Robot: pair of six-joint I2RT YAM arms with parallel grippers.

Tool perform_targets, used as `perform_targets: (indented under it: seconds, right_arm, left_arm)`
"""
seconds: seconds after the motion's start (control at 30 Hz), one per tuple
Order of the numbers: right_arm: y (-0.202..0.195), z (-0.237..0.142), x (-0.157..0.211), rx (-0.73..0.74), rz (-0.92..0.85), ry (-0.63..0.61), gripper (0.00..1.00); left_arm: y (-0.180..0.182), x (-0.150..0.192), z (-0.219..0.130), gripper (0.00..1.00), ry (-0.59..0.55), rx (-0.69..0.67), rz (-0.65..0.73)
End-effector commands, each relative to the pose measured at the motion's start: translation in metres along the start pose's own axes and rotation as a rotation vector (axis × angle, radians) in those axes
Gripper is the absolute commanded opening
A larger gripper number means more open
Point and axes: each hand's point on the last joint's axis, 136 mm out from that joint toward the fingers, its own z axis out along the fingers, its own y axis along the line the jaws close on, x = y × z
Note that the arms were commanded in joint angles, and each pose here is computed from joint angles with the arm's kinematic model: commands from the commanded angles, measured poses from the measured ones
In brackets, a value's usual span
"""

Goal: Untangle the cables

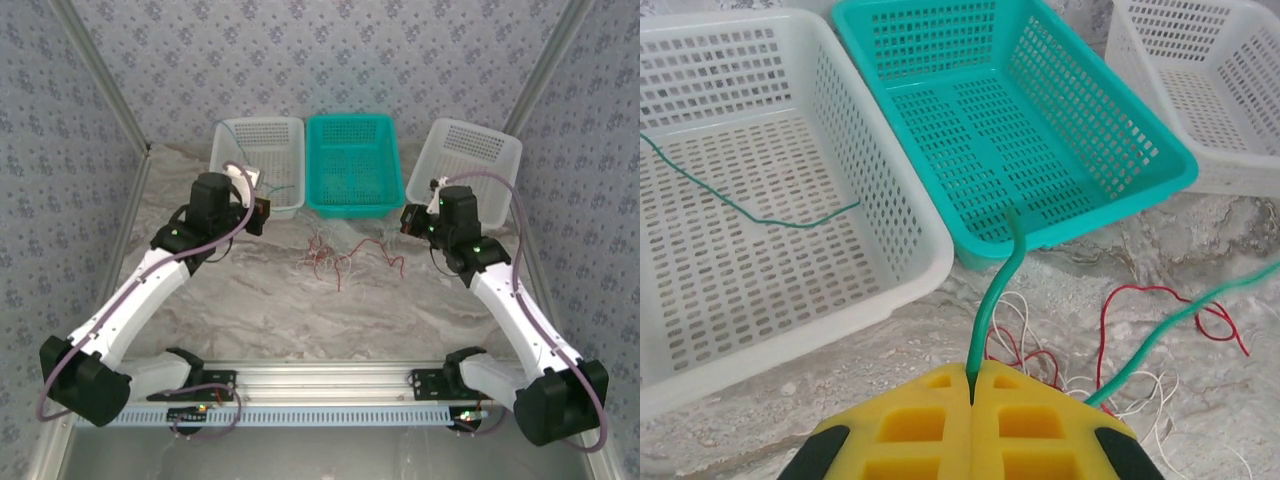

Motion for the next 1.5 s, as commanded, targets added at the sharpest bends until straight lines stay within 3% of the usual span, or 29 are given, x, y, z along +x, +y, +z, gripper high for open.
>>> perform_targets:
  seconds: [0.0,0.1,0.17,0.27,0.33,0.47,0.6,0.7,0.83,0.9,1.0,1.07,1.37,1.47]
  right_arm:
    - [-0.050,-0.013,-0.017,0.203,0.068,-0.109,0.00]
    - [-0.011,0.000,-0.012,0.036,0.017,-0.070,0.00]
    - [0.002,0.004,-0.010,0.005,-0.024,-0.047,0.00]
    - [0.017,0.005,-0.015,-0.026,-0.058,-0.050,0.00]
    - [0.007,0.002,-0.022,0.051,-0.065,-0.083,0.00]
    - [-0.022,-0.002,-0.028,0.173,-0.085,-0.129,0.00]
    - [-0.005,0.003,-0.015,0.090,-0.127,-0.088,0.00]
    - [0.035,0.009,-0.005,-0.038,-0.206,-0.054,0.00]
    - [0.076,0.011,-0.007,-0.137,-0.217,-0.027,0.00]
    - [0.089,0.012,-0.012,-0.175,-0.178,-0.023,0.00]
    - [0.103,0.011,-0.026,-0.201,-0.144,-0.054,0.00]
    - [0.119,0.009,-0.034,-0.246,-0.140,-0.079,0.00]
    - [0.164,0.012,-0.066,-0.267,-0.177,-0.139,0.00]
    - [0.179,0.028,-0.066,-0.252,-0.215,-0.118,0.00]
  left_arm:
    - [0.059,0.002,-0.027,0.00,0.010,-0.234,-0.059]
    - [0.037,-0.006,-0.026,0.00,-0.072,-0.083,-0.119]
    - [0.044,-0.012,-0.032,0.00,-0.115,-0.078,-0.196]
    - [0.095,-0.009,-0.055,0.00,-0.141,-0.298,-0.362]
    - [0.137,0.000,-0.081,0.00,-0.172,-0.479,-0.465]
    - [0.184,0.008,-0.115,0.00,-0.231,-0.596,-0.584]
    - [0.183,-0.007,-0.114,0.00,-0.266,-0.505,-0.601]
    - [0.159,-0.023,-0.097,0.00,-0.314,-0.309,-0.589]
    - [0.130,-0.029,-0.091,0.00,-0.319,-0.169,-0.545]
    - [0.115,-0.031,-0.096,0.10,-0.329,-0.119,-0.519]
    - [0.094,-0.030,-0.107,0.37,-0.314,-0.082,-0.479]
    - [0.078,-0.028,-0.114,0.49,-0.294,-0.057,-0.437]
    - [0.033,-0.017,-0.135,0.72,-0.268,0.025,-0.342]
    - [0.026,-0.020,-0.143,0.87,-0.280,0.041,-0.318]
